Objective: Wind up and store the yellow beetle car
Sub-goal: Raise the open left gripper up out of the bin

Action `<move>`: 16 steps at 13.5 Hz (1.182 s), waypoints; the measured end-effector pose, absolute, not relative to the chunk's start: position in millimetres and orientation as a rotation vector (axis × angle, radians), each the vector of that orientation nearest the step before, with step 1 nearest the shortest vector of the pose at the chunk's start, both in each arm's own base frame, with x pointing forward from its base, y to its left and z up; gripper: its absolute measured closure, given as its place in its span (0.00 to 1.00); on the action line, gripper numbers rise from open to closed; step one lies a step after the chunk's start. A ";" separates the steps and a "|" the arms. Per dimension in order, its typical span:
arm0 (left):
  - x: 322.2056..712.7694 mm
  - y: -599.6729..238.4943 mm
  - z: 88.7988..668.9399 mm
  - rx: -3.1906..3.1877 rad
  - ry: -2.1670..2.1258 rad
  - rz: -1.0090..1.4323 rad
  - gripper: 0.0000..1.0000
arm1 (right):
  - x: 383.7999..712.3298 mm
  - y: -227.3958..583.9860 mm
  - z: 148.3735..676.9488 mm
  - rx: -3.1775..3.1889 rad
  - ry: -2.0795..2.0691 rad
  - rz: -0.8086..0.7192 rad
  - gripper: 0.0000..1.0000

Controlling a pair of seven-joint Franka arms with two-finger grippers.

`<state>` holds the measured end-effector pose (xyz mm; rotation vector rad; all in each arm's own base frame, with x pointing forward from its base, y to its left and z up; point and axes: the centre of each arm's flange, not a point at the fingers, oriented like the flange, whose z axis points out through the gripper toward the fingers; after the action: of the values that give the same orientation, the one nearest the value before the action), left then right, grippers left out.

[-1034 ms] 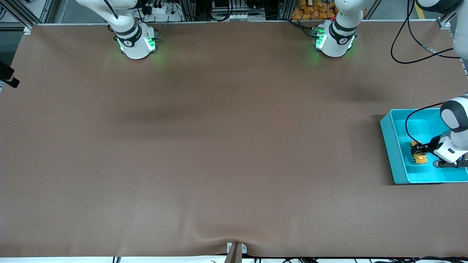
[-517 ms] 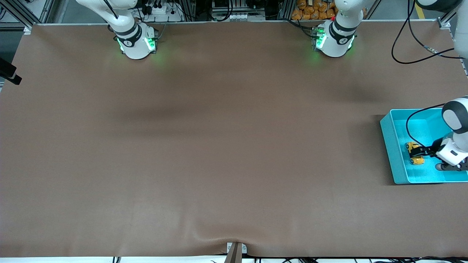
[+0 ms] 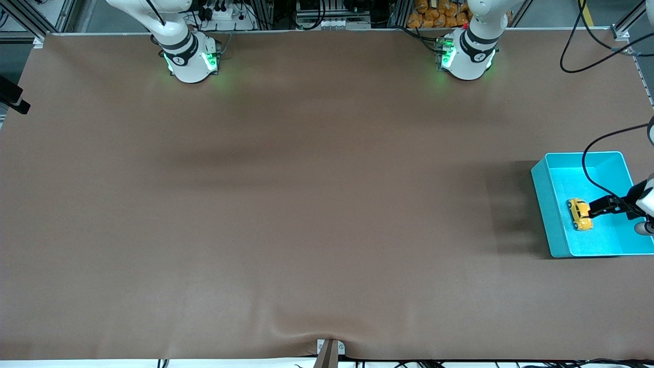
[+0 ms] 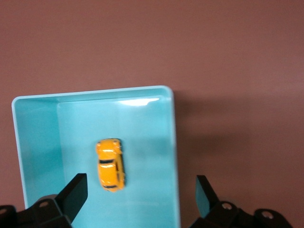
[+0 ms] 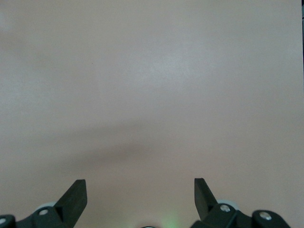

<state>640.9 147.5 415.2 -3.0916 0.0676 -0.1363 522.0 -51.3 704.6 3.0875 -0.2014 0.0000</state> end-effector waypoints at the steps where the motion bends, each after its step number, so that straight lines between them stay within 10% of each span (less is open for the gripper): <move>1: 637.5 122.8 435.4 -3.096 0.051 -0.120 0.00 | 521.6 -50.7 704.5 3.088 -0.200 -0.004 0.00; 16: 532.9 -59.9 616.4 -3.104 0.033 -0.015 0.00 | 518.9 -52.9 710.1 3.087 -0.208 0.001 0.00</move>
<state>532.9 -59.9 616.4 -3.1041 0.0327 -0.0147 518.9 -52.9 710.1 3.0871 -0.2078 0.0012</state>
